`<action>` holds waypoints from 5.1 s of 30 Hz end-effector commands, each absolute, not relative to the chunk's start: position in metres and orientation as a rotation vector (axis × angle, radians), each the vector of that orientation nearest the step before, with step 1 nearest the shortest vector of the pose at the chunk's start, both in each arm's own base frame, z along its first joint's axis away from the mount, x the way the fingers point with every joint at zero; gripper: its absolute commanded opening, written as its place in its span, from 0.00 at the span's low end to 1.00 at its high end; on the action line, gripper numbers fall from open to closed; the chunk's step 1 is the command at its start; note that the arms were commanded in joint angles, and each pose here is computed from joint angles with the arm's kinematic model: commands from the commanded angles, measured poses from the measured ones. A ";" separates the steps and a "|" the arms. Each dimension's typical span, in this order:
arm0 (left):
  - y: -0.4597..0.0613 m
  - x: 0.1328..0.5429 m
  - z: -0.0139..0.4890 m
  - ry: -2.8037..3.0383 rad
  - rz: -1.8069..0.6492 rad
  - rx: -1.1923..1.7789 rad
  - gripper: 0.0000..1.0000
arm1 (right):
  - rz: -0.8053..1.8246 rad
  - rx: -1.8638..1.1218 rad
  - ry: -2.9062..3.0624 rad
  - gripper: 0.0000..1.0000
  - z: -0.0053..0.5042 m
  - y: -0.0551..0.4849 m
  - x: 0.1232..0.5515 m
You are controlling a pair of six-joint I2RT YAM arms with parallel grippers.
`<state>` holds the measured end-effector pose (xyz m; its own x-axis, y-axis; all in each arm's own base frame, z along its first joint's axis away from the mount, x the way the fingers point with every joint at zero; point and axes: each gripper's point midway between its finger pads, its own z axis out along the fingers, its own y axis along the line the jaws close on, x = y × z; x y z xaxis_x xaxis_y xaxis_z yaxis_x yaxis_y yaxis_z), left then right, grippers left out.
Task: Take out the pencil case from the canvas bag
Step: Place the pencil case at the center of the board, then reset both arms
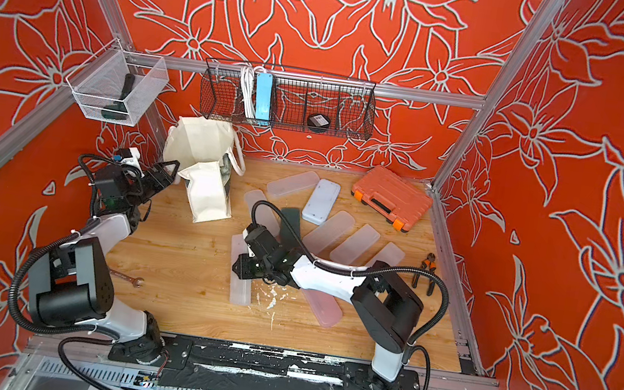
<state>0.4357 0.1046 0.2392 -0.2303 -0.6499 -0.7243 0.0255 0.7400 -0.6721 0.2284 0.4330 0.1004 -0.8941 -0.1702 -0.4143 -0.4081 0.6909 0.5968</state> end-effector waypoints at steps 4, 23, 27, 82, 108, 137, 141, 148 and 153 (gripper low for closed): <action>0.106 0.430 0.249 1.707 -0.635 -0.479 0.83 | 1.087 -0.424 2.681 0.18 0.085 0.438 0.223; 0.103 0.414 0.261 1.700 -0.553 -0.443 0.88 | 0.928 -0.387 2.860 0.31 0.047 0.419 0.229; 0.102 0.413 0.264 1.701 -0.556 -0.433 0.89 | 0.883 -0.377 2.879 0.39 0.042 0.413 0.230; 0.109 0.366 0.292 1.717 -0.233 -0.367 0.98 | 0.630 -0.317 2.643 0.98 0.098 0.352 0.249; 0.030 0.299 0.235 1.802 -0.457 -0.155 0.98 | 0.167 -0.186 2.405 0.98 0.166 0.218 0.291; 0.011 0.334 0.111 2.008 -0.285 -0.194 0.98 | -0.181 0.293 2.204 0.98 0.144 0.035 0.313; 0.014 0.342 0.107 2.031 -0.225 -0.216 0.98 | -0.229 0.298 2.192 0.98 0.136 0.025 0.318; 0.010 0.347 0.109 2.016 -0.133 -0.190 0.98 | -0.296 0.315 2.184 0.98 0.135 0.009 0.332; 0.007 0.350 0.107 2.032 -0.104 -0.171 0.98 | -0.314 0.346 2.180 0.98 0.135 -0.003 0.342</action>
